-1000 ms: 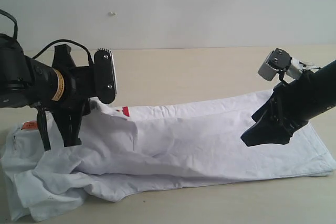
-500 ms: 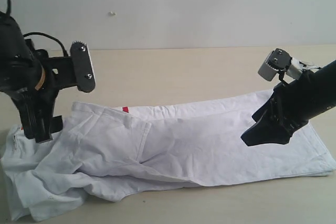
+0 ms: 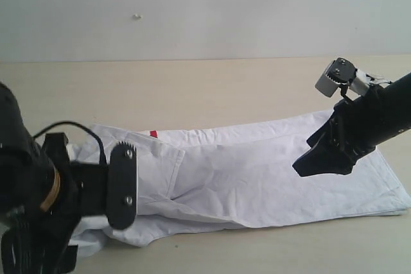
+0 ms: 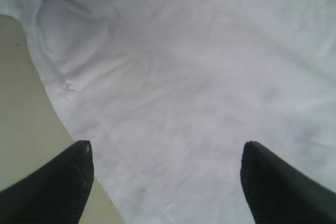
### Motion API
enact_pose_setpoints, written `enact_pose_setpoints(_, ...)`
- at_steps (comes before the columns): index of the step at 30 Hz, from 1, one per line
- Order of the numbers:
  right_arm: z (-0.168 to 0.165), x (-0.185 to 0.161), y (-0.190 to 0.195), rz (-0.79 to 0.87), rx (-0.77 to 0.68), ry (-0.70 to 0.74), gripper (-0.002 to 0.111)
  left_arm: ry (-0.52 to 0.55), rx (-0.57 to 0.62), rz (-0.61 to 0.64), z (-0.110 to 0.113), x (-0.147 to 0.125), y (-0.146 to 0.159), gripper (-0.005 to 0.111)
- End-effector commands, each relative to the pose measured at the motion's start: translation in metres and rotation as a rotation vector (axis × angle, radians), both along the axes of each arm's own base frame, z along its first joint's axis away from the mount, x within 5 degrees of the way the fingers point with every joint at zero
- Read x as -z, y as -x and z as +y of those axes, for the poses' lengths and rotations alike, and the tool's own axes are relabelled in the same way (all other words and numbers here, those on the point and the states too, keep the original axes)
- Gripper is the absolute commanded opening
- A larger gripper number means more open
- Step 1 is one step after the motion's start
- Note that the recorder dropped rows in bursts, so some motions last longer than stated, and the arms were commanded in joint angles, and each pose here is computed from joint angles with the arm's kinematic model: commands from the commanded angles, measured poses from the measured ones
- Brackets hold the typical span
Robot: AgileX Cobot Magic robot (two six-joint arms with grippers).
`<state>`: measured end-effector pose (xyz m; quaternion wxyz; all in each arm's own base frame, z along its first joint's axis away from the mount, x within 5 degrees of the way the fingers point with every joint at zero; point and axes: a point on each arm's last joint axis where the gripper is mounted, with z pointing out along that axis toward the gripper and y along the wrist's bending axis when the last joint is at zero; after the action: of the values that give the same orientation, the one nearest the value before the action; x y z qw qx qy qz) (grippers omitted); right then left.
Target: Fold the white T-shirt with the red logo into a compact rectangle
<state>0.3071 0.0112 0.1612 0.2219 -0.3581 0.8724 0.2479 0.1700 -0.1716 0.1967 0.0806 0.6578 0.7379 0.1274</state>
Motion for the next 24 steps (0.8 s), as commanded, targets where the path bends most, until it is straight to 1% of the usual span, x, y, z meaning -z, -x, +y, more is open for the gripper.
enact_pose_setpoints(1, 0.001, -0.003, -0.001, -0.004, -0.005, -0.028, 0.074, -0.032, 0.088, 0.028, -0.003, 0.012, 0.023, 0.045)
enact_pose_setpoints(2, 0.001, -0.003, -0.001, -0.004, -0.005, -0.028, 0.074, -0.026, 0.093, 0.028, -0.002, 0.015, 0.024, 0.044)
enact_pose_setpoints(4, 0.001, -0.003, -0.001, -0.003, -0.006, -0.03, 0.074, -0.021, 0.116, 0.015, 0.0, 0.019, 0.024, 0.047)
enact_pose_setpoints(8, 0.001, -0.003, -0.001, -0.003, -0.006, -0.032, 0.074, 0.026, 0.197, -0.022, -0.001, 0.029, 0.025, 0.066)
enact_pose_setpoints(9, 0.001, -0.003, -0.001, -0.003, -0.006, -0.032, 0.074, 0.032, 0.224, -0.022, -0.002, 0.031, 0.025, 0.069)
enact_pose_setpoints(10, 0.001, -0.003, -0.001, -0.003, -0.006, -0.032, 0.074, 0.031, 0.235, -0.019, -0.003, 0.033, 0.025, 0.07)
enact_pose_setpoints(12, 0.001, -0.003, -0.001, -0.003, -0.006, -0.032, 0.074, 0.012, 0.242, -0.007, -0.004, 0.039, 0.024, 0.07)
enact_pose_setpoints(13, 0.001, -0.003, 0.0, -0.002, -0.007, -0.034, 0.074, -0.029, 0.262, 0.0, -0.004, 0.046, 0.022, 0.068)
enact_pose_setpoints(16, 0.001, -0.003, 0.0, -0.002, -0.007, -0.034, 0.074, -0.066, 0.275, 0.02, -0.005, 0.057, 0.02, 0.065)
enact_pose_setpoints(18, 0.002, -0.003, 0.0, -0.001, -0.007, -0.036, 0.074, -0.108, 0.296, 0.026, -0.006, 0.066, 0.018, 0.064)
enact_pose_setpoints(20, 0.002, -0.003, 0.0, -0.001, -0.007, -0.036, 0.074, -0.133, 0.27, -0.017, -0.005, 0.069, 0.013, 0.064)
enact_pose_setpoints(21, 0.001, -0.003, -0.001, -0.003, -0.007, -0.034, 0.074, -0.147, 0.229, -0.059, -0.003, 0.067, 0.009, 0.061)
enact_pose_setpoints(24, 0.002, -0.003, -0.001, -0.004, -0.005, -0.04, 0.074, -0.168, 0.247, -0.103, -0.002, 0.065, 0.005, 0.049)
